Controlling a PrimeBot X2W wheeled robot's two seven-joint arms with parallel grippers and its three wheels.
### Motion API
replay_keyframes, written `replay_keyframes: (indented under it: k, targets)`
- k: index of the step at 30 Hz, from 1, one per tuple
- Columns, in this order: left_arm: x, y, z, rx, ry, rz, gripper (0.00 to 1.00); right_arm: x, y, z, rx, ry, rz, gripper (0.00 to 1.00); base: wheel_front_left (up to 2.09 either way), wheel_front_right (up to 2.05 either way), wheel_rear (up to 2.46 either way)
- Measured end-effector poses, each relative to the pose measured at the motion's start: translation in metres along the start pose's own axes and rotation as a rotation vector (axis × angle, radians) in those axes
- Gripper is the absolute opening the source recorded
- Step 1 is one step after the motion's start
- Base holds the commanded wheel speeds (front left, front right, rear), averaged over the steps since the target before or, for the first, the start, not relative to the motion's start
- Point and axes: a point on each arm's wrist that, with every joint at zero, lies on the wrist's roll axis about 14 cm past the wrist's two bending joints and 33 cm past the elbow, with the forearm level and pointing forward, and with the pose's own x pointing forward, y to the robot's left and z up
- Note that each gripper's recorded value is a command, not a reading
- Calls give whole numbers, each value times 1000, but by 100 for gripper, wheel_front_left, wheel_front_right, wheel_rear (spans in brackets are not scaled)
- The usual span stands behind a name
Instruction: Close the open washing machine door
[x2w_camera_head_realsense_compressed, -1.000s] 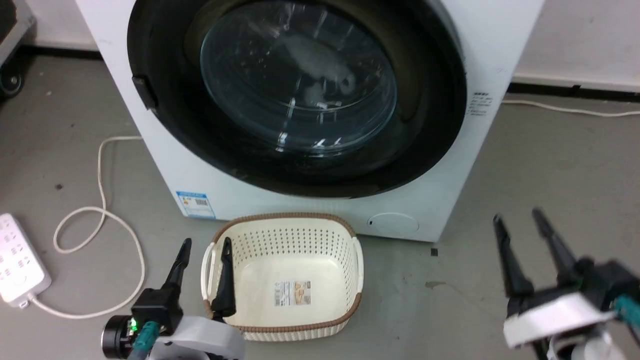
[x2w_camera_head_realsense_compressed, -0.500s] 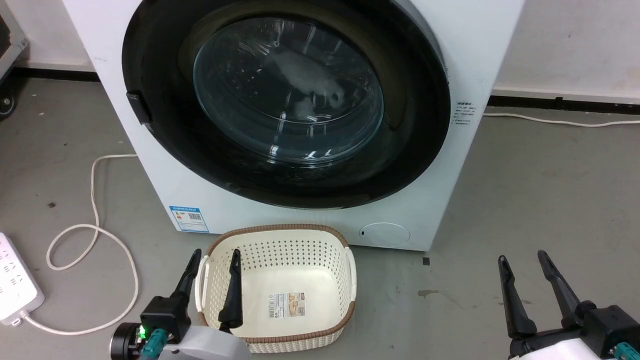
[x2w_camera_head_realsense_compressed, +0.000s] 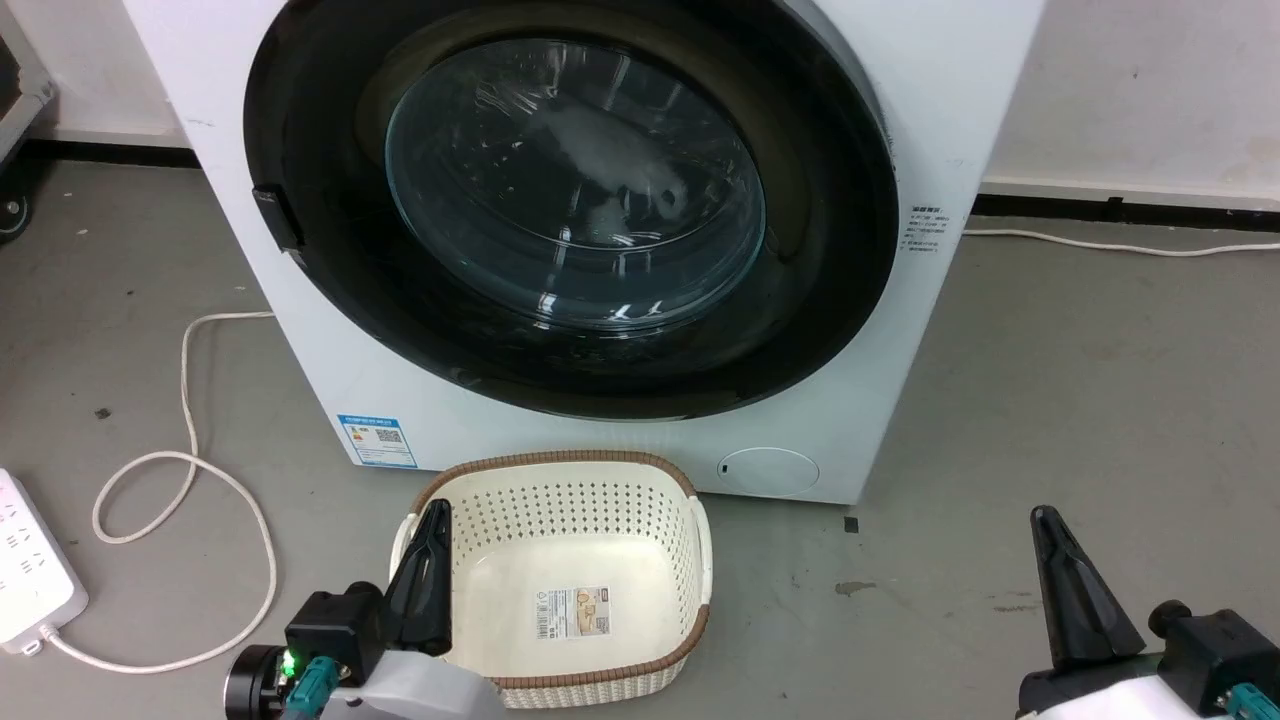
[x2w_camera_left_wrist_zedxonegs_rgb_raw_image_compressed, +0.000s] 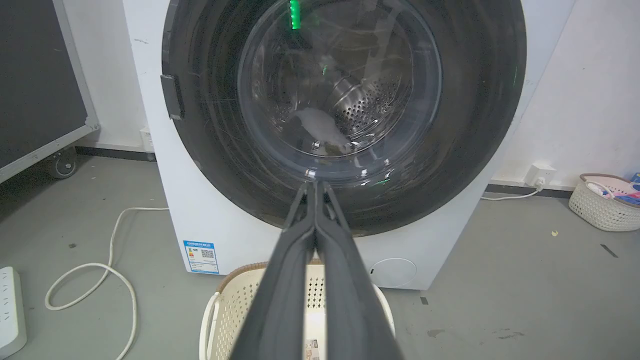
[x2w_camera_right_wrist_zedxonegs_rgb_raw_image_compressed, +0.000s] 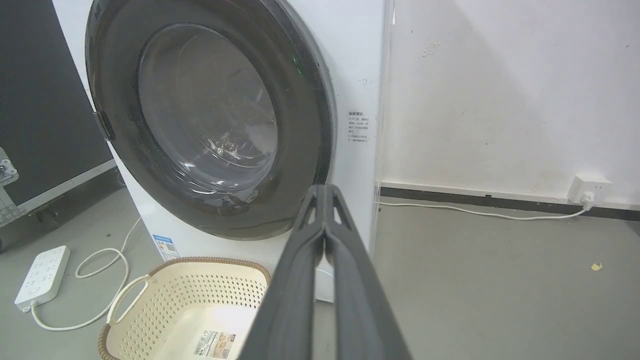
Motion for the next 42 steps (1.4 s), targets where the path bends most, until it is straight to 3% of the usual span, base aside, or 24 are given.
replay_keyframes:
  k: [42]
  targets:
    - [4, 4, 7, 49, 25, 6, 0, 1, 4, -6, -28, 70, 16, 0, 0, 0, 0]
